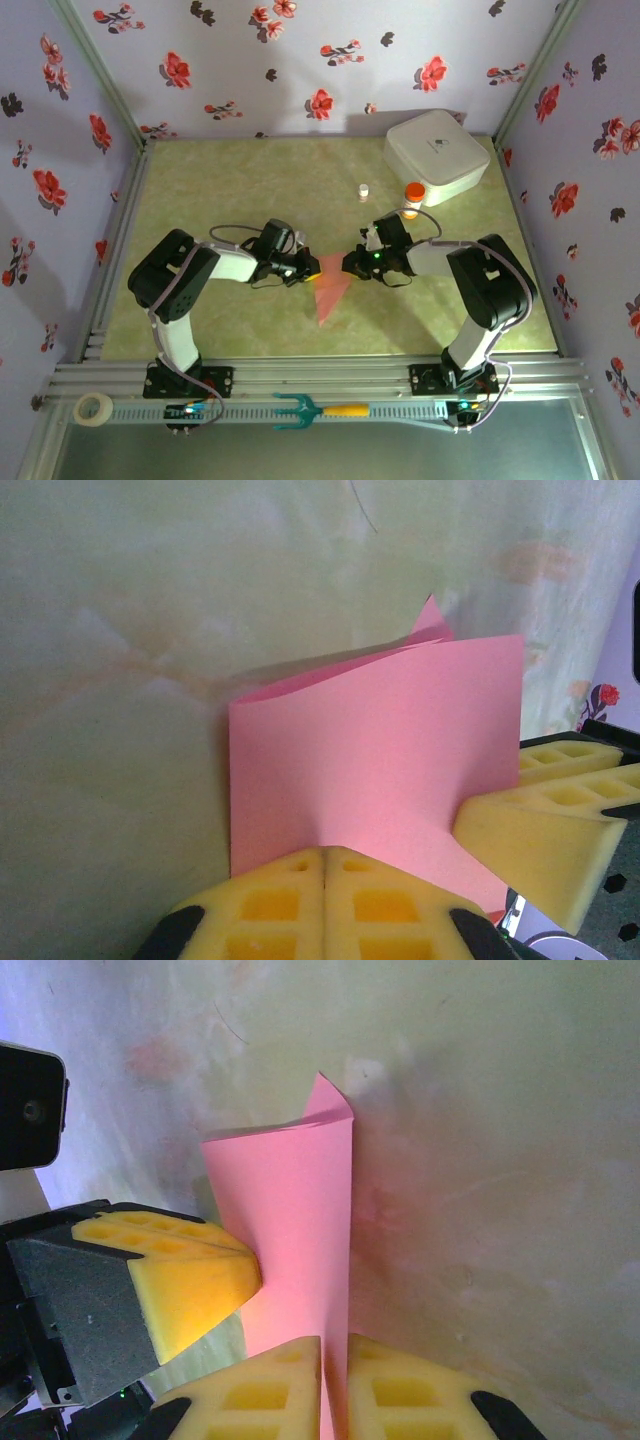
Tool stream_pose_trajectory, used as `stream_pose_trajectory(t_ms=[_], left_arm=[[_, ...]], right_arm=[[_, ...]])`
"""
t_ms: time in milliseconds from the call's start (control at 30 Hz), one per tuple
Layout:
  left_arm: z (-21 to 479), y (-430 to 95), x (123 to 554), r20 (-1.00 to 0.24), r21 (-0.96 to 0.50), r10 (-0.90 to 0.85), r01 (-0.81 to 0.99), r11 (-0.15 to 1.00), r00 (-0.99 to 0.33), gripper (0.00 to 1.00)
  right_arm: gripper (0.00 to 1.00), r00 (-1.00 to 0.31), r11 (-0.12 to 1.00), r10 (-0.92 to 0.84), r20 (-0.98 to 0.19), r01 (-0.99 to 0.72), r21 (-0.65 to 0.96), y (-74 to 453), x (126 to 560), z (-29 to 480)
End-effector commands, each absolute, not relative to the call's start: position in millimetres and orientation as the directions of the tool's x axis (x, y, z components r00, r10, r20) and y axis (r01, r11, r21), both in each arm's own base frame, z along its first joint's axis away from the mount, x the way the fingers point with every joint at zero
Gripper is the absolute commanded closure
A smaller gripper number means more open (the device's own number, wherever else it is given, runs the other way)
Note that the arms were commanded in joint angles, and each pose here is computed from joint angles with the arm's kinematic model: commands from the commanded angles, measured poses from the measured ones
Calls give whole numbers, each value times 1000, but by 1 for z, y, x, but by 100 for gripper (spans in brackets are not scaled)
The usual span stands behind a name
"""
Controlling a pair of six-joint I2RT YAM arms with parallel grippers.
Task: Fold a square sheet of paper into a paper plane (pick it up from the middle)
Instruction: Fold the wing for the fifth time at the center of the table.
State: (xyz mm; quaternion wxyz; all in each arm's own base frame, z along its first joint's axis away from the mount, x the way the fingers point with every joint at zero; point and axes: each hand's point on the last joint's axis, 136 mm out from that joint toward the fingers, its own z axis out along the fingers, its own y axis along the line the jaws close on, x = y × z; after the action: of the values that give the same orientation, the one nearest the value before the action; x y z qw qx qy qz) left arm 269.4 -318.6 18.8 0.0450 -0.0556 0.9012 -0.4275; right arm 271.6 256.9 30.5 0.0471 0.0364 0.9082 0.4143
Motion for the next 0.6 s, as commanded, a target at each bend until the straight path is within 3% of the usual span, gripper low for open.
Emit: stream_pose_trajectory(t_ms=[0, 567], left_arm=[[18, -314, 265, -24, -763, -127, -64, 644, -992, 100], [23, -316, 264, -32, -773, -119, -51, 633, -992, 100]], right_arm=[[87, -993, 658, 100, -61, 20, 753, 255, 275, 32], [95, -994, 646, 96, -49, 25, 763, 256, 274, 33]])
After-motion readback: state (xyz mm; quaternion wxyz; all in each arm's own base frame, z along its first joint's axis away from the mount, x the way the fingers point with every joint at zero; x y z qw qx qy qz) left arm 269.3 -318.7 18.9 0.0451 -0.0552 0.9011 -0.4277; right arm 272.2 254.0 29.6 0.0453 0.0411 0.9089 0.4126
